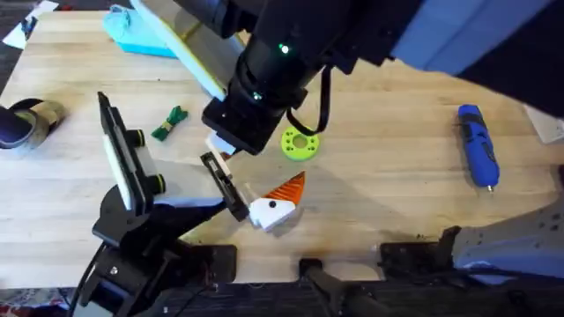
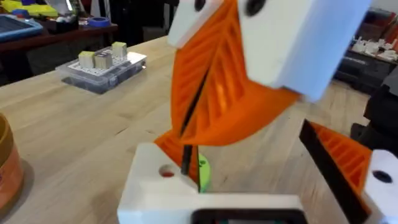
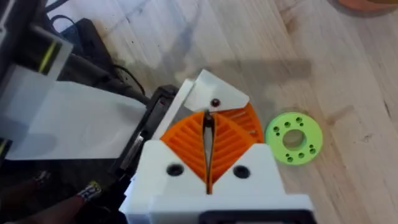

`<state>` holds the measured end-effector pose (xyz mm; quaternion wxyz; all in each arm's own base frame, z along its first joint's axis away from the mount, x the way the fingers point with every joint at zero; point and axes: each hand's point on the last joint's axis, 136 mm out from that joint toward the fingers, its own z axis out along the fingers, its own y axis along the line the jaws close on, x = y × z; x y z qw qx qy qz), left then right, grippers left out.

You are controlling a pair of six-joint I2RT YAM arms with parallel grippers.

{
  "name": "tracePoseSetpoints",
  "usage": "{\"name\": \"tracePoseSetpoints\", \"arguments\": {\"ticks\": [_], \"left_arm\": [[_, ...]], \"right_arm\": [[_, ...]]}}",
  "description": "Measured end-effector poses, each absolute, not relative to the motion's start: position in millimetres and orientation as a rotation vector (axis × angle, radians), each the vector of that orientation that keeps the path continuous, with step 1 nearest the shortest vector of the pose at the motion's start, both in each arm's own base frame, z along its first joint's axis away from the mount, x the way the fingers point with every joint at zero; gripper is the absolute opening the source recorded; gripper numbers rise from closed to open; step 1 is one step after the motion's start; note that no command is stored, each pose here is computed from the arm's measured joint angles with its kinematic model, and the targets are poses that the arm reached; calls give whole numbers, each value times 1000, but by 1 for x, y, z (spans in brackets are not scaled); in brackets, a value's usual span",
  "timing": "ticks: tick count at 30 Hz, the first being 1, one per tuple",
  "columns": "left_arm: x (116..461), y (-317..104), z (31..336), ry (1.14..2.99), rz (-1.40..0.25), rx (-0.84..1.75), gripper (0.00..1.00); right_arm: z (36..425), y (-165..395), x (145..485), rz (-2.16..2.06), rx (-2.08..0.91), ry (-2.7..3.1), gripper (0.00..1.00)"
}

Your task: Pick up the gripper from the table and insert it into the empty holder that is missing its gripper. Then pick up a screw, insert it into the mounting hole, and use the screwdriver to tighten it. Finally, clean up the table by picking up the vegetable and placing it into the bucket.

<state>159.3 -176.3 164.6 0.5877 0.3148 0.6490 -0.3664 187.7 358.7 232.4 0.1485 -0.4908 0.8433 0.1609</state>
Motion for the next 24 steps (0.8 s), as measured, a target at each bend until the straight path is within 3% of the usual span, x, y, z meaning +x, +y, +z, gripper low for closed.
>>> {"name": "tracePoseSetpoints", "arguments": {"ticks": [24], "left_arm": [[159, -176, 165, 1512, -854, 734, 992]], "right_arm": [[236, 360, 194, 439, -1396, 2393, 13]]}}
